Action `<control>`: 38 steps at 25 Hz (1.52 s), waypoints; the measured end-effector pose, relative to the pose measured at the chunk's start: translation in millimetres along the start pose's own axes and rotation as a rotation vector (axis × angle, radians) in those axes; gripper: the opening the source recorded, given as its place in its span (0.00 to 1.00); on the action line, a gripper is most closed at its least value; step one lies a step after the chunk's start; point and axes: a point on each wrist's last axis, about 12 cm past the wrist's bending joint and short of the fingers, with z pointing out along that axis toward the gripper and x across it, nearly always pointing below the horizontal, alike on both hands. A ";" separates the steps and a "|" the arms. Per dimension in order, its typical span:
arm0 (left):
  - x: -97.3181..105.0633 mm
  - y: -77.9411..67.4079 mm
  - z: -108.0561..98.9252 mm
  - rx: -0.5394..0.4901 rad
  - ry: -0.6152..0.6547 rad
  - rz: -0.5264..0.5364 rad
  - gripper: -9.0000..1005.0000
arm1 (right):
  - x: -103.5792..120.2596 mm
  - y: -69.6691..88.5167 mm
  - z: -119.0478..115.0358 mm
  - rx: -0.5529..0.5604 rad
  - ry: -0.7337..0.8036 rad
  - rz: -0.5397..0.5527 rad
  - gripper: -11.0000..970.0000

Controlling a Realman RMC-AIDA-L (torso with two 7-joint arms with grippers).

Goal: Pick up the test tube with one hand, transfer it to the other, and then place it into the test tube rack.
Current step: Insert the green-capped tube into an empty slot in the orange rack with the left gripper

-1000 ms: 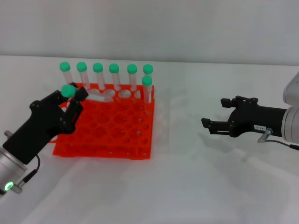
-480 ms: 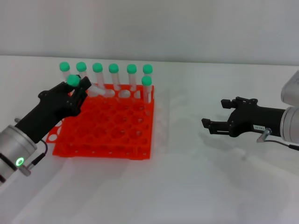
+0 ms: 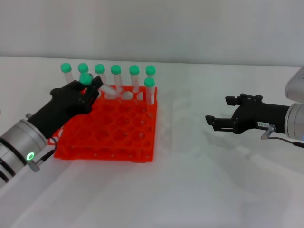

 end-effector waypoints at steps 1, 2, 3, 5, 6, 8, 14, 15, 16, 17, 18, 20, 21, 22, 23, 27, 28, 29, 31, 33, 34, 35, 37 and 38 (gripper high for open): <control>-0.2 -0.7 1.6 0.006 0.004 0.003 0.22 | -0.3 -0.4 0.5 0.002 0.000 -0.001 0.88; -0.3 -0.8 2.6 0.007 0.007 0.003 0.22 | -0.6 -0.8 1.2 0.004 0.001 -0.001 0.88; -0.3 -0.8 4.1 0.008 0.013 0.002 0.22 | -0.7 -0.9 1.9 0.003 0.002 -0.001 0.88; 0.0 -0.8 6.9 0.008 0.025 -0.005 0.22 | -0.7 -1.5 2.8 0.002 0.004 0.001 0.88; 0.2 -1.0 8.5 0.008 0.031 -0.008 0.22 | -0.8 -2.0 3.0 0.003 0.004 0.003 0.88; 1.5 -1.7 11.4 0.009 0.049 -0.012 0.22 | -0.6 -2.7 3.2 0.004 0.005 0.005 0.88; 2.7 -4.1 19.0 0.018 0.078 -0.006 0.22 | -0.5 -2.9 3.3 0.004 0.005 0.005 0.88; 2.8 -5.1 20.6 0.023 0.082 -0.006 0.22 | -0.2 -3.2 3.3 0.006 0.006 0.006 0.88; 2.7 -5.4 21.7 0.024 0.084 -0.007 0.22 | -0.1 -3.4 3.4 0.006 0.006 0.007 0.88; 2.5 -6.0 23.5 0.027 0.088 -0.007 0.22 | 0.0 -3.5 3.4 0.007 0.006 0.007 0.88; 2.4 -6.2 24.5 0.028 0.090 -0.008 0.22 | 0.0 -3.6 3.5 0.007 0.006 0.008 0.88; 2.8 -6.0 25.7 0.024 0.098 -0.013 0.22 | 0.3 -3.7 3.6 0.008 0.006 0.009 0.88; 3.2 -5.9 26.1 0.022 0.102 -0.017 0.22 | 0.4 -3.9 3.6 0.010 0.006 0.010 0.88; 3.7 -5.8 27.1 0.019 0.110 -0.029 0.22 | 0.4 -4.1 3.6 0.011 0.006 0.010 0.88; 3.7 -5.8 27.1 0.019 0.110 -0.029 0.22 | 0.5 -4.2 3.6 0.013 0.006 0.010 0.88; 3.9 -5.3 29.1 0.011 0.117 -0.037 0.22 | 0.7 -4.4 3.6 0.014 0.007 0.010 0.88; 4.0 -5.2 29.4 0.009 0.119 -0.038 0.22 | 0.8 -4.5 3.6 0.015 0.008 0.009 0.88; 4.1 -5.2 29.8 0.007 0.120 -0.041 0.22 | 0.6 -4.5 3.7 0.015 0.008 0.009 0.88; 4.2 -4.5 31.2 -0.001 0.126 -0.052 0.22 | 0.4 -4.6 3.9 0.015 0.008 0.008 0.88; 4.0 -3.2 33.8 -0.014 0.136 -0.068 0.22 | 0.4 -4.6 4.0 0.015 0.008 0.008 0.88; 4.1 -2.2 35.4 -0.023 0.145 -0.077 0.22 | 0.5 -4.6 4.0 0.015 0.008 0.008 0.88; 4.0 -1.5 37.1 -0.030 0.154 -0.084 0.22 | 0.4 -4.6 4.0 0.015 0.008 0.008 0.88; 3.0 -1.3 41.5 -0.034 0.169 -0.084 0.22 | 0.2 -4.6 4.1 0.015 0.008 0.007 0.88; 2.3 -1.8 44.7 -0.033 0.177 -0.081 0.22 | 0.0 -4.6 4.2 0.015 0.008 0.006 0.88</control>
